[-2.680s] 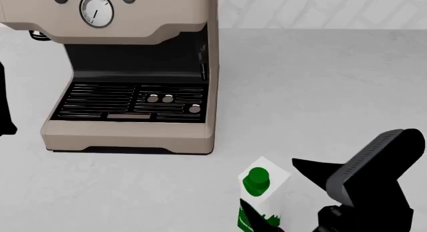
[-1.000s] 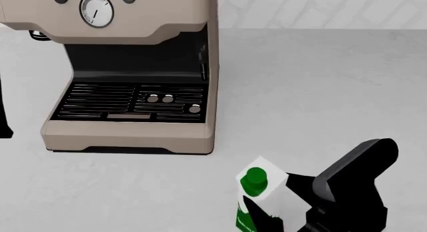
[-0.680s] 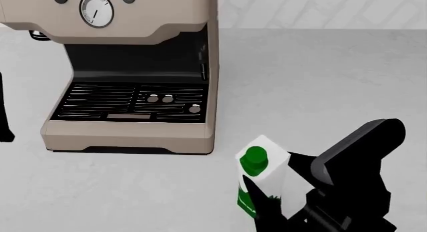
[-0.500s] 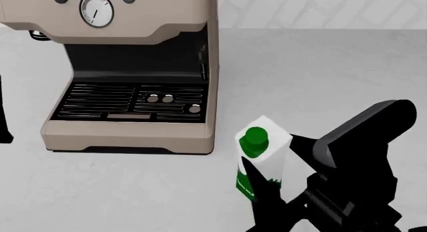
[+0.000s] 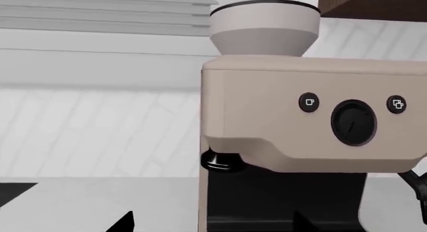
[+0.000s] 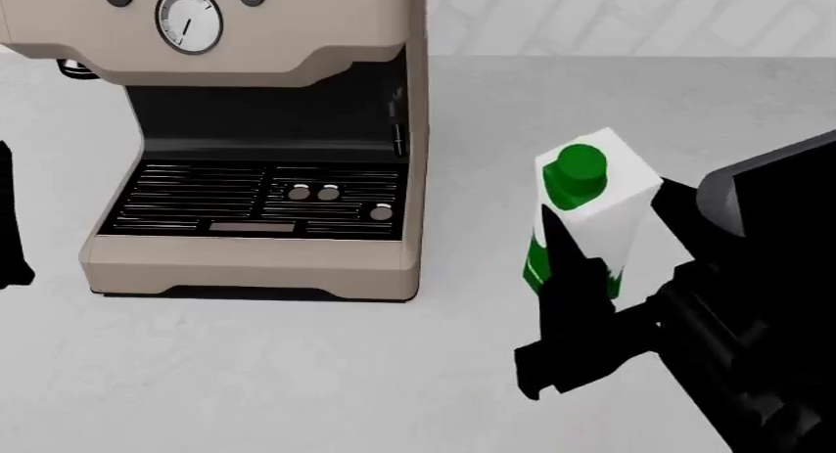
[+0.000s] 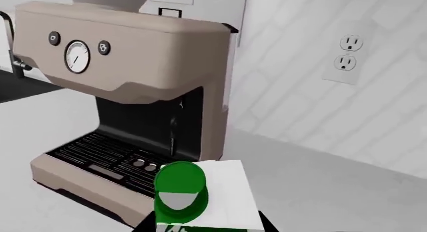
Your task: Place the eggs and milk next to the bowl.
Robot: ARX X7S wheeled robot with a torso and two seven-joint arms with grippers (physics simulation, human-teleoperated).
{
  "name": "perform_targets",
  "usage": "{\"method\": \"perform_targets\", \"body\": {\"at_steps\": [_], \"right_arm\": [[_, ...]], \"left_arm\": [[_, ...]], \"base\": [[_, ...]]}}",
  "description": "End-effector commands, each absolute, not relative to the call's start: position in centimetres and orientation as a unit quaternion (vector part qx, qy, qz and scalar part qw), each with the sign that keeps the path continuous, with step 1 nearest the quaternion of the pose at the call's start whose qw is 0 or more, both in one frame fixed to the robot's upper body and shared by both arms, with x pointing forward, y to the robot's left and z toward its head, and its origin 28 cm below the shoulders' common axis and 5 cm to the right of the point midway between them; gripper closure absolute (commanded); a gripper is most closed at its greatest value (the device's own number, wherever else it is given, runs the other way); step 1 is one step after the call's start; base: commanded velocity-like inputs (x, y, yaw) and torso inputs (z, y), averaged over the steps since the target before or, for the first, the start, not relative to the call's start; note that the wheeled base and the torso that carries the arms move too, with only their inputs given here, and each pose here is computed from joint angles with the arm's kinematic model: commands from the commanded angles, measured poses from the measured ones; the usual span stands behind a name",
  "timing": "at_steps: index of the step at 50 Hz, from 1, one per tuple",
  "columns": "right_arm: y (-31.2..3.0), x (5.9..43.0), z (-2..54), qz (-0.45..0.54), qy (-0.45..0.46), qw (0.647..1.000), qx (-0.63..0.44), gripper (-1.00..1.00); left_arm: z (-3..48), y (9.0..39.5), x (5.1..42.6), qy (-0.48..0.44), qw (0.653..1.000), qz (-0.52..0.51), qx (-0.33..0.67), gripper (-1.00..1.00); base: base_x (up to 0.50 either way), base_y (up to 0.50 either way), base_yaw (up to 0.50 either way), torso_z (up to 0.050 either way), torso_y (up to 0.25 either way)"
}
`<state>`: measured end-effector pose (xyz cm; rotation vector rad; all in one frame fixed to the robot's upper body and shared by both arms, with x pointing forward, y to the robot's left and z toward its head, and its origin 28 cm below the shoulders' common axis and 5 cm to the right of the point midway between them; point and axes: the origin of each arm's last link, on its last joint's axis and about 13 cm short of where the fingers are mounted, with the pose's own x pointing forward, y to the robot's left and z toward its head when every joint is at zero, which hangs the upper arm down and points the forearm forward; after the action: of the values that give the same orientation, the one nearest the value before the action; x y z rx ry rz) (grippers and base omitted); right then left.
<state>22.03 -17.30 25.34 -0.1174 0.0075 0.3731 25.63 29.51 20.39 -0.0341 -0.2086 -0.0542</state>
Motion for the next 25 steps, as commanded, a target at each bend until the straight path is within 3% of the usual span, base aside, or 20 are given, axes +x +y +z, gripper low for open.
{"method": "perform_targets", "body": {"at_steps": [1, 16, 25], "right_arm": [[-17.46, 21.54, 26.50, 0.149, -0.015, 0.987, -0.063, 1.00], [-17.37, 22.30, 26.89, 0.126, -0.028, 0.990, -0.055, 1.00], [-17.21, 22.21, 26.57, 0.133, -0.026, 0.989, -0.051, 1.00]], "left_arm": [[20.46, 29.31, 25.56, -0.105, 0.994, -0.035, -0.014, -1.00], [20.64, 29.40, 25.20, -0.107, 0.994, -0.035, -0.010, -1.00], [20.48, 29.42, 25.20, -0.106, 0.994, -0.034, -0.011, -1.00]], "base": [[0.00, 0.00, 0.00, 0.000, 0.000], [0.00, 0.00, 0.00, 0.000, 0.001], [-0.44, 0.00, 0.00, 0.000, 0.000]]}}
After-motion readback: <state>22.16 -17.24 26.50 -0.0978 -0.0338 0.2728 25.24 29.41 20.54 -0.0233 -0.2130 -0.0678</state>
